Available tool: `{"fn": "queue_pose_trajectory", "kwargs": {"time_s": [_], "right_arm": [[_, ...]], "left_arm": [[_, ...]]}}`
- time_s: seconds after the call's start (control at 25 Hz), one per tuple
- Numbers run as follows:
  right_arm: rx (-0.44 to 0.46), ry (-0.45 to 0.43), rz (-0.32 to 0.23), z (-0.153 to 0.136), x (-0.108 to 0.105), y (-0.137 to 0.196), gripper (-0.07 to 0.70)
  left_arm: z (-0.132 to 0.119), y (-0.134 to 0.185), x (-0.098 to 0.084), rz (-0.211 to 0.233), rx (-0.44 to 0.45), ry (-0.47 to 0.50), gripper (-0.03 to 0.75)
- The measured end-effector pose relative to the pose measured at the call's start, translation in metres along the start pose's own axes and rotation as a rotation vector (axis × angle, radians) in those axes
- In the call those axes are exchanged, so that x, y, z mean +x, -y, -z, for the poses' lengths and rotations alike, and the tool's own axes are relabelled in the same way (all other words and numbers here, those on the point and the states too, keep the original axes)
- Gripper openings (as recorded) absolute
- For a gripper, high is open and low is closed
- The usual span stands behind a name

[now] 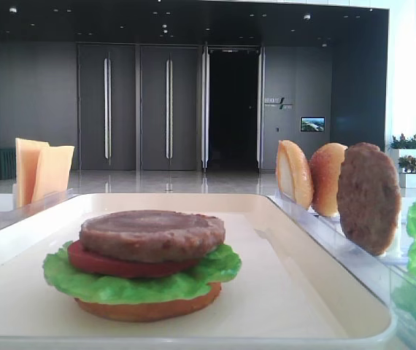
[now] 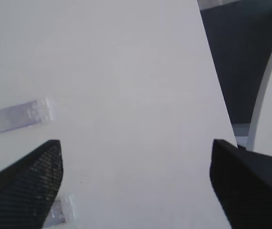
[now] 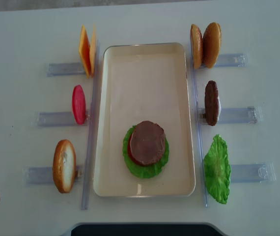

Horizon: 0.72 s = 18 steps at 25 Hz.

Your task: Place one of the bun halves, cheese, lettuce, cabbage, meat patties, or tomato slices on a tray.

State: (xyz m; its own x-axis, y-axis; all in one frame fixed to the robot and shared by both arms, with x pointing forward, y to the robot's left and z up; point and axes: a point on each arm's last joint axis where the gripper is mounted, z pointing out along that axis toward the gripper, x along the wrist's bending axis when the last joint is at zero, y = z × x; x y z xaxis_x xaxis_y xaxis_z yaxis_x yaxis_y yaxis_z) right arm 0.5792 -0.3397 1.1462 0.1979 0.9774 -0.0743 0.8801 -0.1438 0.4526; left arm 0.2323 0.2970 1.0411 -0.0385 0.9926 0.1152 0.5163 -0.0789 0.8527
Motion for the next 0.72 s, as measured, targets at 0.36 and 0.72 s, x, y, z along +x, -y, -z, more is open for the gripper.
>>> {"fn": "queue_pose_trajectory", "kwargs": {"time_s": [0.36,0.72], "right_arm": [[-0.246,-0.083,0.065,0.109,0.008,0.049,0.591],[-0.437,-0.130,0.081,0.178,-0.009,0.141,0.591]], "left_arm": [[0.000,0.000,0.000,0.000,0.000,0.000,0.576],[0.000,0.000,0.000,0.000,0.000,0.000,0.576]]}}
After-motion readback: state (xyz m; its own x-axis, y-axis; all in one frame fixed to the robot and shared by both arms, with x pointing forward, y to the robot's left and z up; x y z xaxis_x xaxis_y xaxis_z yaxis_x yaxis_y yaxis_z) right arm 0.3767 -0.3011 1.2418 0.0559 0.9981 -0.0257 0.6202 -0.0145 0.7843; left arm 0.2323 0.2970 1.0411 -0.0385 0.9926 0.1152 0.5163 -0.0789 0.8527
